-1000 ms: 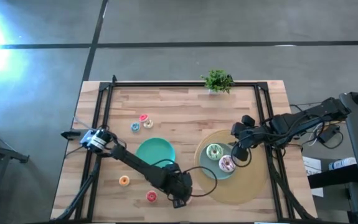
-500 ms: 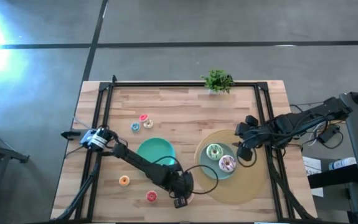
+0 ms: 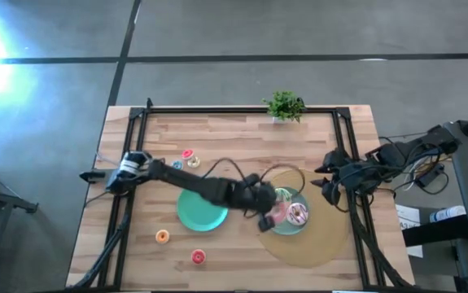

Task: Pick & Place donuts
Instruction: Put the big pink donut on the blue plate, then put the small red donut on the green plate

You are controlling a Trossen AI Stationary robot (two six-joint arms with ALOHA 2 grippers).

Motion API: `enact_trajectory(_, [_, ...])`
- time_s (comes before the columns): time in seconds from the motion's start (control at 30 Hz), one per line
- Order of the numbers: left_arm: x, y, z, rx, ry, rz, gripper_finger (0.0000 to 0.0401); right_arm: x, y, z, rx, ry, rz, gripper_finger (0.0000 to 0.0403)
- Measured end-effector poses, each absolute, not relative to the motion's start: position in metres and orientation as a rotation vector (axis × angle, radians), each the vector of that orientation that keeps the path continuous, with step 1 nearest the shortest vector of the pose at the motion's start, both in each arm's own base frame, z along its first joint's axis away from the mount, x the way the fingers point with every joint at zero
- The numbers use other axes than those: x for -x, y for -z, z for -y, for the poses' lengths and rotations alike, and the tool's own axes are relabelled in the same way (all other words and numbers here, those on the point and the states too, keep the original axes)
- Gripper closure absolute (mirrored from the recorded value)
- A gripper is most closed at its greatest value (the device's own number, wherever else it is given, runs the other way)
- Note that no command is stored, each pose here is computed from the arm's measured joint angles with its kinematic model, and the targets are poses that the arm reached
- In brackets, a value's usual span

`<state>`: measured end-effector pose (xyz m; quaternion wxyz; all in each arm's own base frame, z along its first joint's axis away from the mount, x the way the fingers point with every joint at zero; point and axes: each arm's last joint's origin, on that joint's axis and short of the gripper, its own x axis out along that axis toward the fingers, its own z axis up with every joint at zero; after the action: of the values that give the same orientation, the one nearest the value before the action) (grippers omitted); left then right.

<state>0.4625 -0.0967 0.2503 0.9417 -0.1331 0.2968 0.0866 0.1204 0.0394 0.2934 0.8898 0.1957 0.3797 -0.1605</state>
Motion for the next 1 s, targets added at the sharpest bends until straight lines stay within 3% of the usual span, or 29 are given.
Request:
enact_trajectory(0.43, [-0.486, -0.206, 0.092, 0.340, -0.102, -0.625, 0.0391, -0.130, -0.286, -0.044, -0.368, 0.364, -0.828, 0.0184])
enact_trajectory(0.8, [-0.486, -0.187, 0.092, 0.390, -0.147, -0.695, 0.0271, -0.131, -0.286, -0.044, -0.353, 0.368, -0.826, 0.0184])
enact_trajectory(1.0, [-0.479, -0.194, 0.091, 0.382, -0.159, -0.775, 0.0249, -0.131, -0.286, -0.044, -0.352, 0.367, -0.826, 0.0184])
